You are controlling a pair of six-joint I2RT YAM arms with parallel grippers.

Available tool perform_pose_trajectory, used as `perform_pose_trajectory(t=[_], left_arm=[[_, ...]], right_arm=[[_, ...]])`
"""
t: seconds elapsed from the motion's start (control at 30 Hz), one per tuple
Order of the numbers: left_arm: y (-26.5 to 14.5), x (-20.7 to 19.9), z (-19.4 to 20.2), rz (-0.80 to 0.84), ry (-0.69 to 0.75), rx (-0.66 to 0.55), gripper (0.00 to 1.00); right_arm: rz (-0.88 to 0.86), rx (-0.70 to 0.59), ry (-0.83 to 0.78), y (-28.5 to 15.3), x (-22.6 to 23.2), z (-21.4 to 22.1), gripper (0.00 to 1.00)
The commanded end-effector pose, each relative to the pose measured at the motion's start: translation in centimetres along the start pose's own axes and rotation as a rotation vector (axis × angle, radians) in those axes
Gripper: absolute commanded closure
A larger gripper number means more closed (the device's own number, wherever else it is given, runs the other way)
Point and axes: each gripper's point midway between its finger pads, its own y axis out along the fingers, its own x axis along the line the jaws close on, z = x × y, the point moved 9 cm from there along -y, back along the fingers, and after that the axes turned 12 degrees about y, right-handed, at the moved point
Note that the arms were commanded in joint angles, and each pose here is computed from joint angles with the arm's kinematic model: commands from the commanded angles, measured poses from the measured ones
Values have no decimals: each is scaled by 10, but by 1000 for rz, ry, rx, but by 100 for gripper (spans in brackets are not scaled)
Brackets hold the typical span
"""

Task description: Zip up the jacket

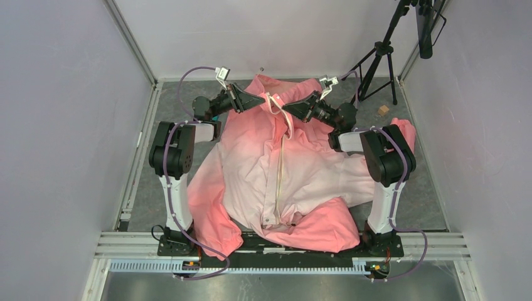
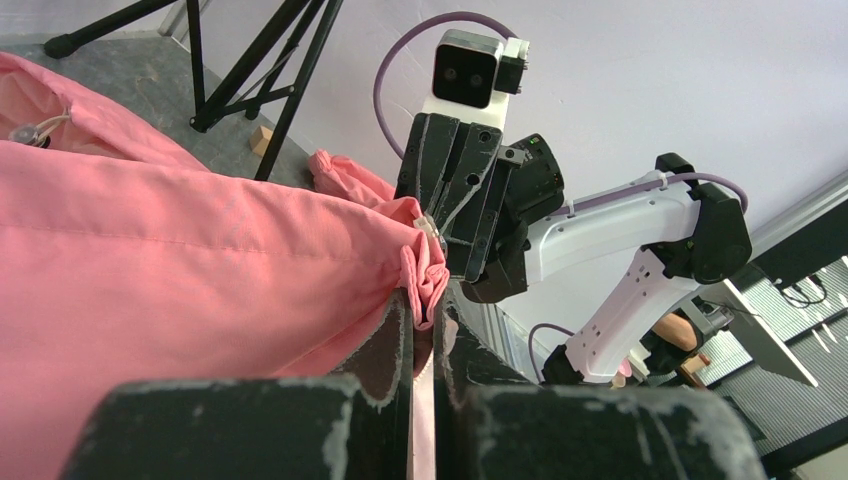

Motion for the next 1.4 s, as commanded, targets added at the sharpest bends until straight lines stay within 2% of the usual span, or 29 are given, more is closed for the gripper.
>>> perform_pose_trajectory(t=[0.0, 0.47, 1.1, 1.37], left_arm=[[9, -16, -16, 71, 87, -31, 98], [16, -18, -7, 97, 70, 0, 98], [18, -24, -5, 144, 36, 72, 98], [23, -35, -13, 162, 43, 60, 98]], right_arm=[[-55, -31, -64, 8, 8, -12, 99], [-83, -35, -66, 12, 13, -13, 99], [-171, 3, -149, 9, 20, -19, 99], [-154, 10, -131, 9, 14, -16, 99]])
